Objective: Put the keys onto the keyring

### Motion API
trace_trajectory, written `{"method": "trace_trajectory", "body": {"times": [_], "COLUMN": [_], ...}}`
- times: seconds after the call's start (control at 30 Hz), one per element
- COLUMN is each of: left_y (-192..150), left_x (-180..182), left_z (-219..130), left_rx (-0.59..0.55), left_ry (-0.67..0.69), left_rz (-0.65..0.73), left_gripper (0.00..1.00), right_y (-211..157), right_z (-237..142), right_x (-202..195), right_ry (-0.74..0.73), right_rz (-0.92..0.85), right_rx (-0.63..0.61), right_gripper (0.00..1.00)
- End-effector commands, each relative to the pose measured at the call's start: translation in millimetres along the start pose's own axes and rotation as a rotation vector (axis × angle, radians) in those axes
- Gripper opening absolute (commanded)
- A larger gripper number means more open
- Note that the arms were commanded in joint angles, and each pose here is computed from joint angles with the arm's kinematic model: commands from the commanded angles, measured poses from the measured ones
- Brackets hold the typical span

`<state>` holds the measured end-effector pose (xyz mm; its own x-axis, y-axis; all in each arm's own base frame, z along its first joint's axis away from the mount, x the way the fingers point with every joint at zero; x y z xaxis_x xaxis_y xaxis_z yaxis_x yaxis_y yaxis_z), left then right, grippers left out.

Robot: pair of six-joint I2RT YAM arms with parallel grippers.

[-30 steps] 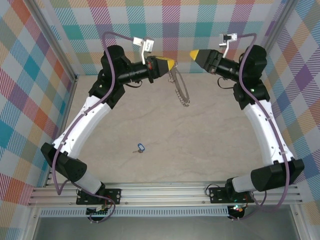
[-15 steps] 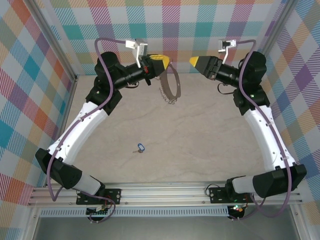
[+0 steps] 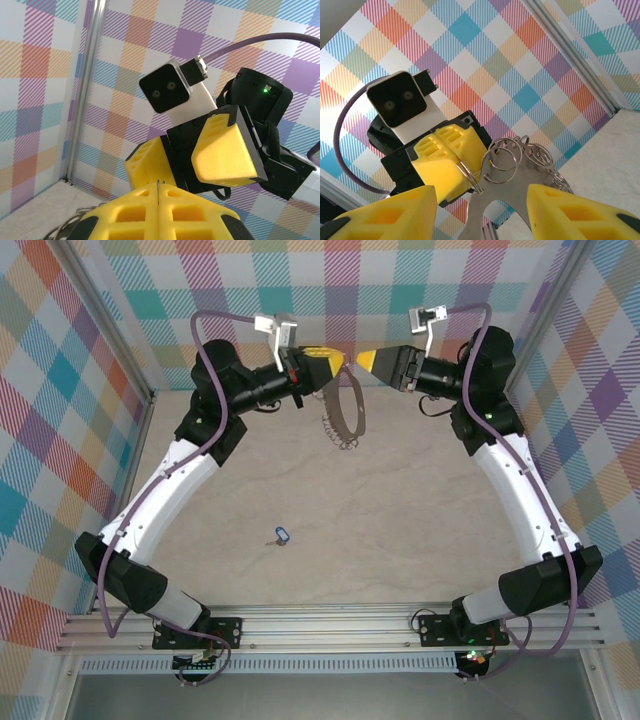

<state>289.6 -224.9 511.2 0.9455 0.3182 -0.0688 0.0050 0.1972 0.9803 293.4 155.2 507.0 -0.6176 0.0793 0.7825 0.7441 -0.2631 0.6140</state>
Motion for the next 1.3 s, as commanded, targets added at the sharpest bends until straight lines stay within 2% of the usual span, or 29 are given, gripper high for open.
{"method": "trace_trajectory", "body": {"times": [0.0,0.53,0.7,0.87,1.03,1.27], "left_y": [25.7,26.2,23.3,22.3,23.5,25.8], "left_x": [-11.9,-8.2,-6.2,-4.6,-3.4,-4.5], "left_z": [0.1,9.3,11.1,12.3,12.7,12.8], "left_rx": [-0.087,-0.093,-0.085,-0.083,-0.072,0.008], "left_ry": [-0.072,-0.134,-0.133,-0.130,-0.107,-0.091], "left_rz": [0.044,-0.026,-0.039,-0.043,-0.058,-0.140], "left_gripper": [0.00,0.00,0.00,0.00,0.00,0.42], "right_y": [2.9,7.8,10.0,10.6,10.7,14.8], "right_z": [3.5,9.4,11.4,12.2,11.3,8.0], "right_x": [11.6,12.2,11.2,10.2,9.0,9.4], "right_ry": [0.050,0.069,0.074,0.076,0.062,0.044], "right_rz": [-0.076,-0.093,-0.096,-0.099,-0.107,-0.120], "right_rx": [0.021,0.032,0.037,0.046,0.039,0.000], "right_gripper": [0.49,0.40,0.26,0.00,0.00,0.00]}}
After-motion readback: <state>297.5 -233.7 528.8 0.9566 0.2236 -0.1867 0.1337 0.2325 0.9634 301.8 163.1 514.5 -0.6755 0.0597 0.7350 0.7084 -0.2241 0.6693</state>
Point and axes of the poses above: each hand's point on the last joint's axis, 136 mm out from that joint toward the fingers, its own z axis out along the fingers, its own x axis along the line the jaws close on, y = z × x, the point moved 10 cm from there along -z, back along the fingers, and after that the axes turned 11 degrees about z, right-handed, at the moved point
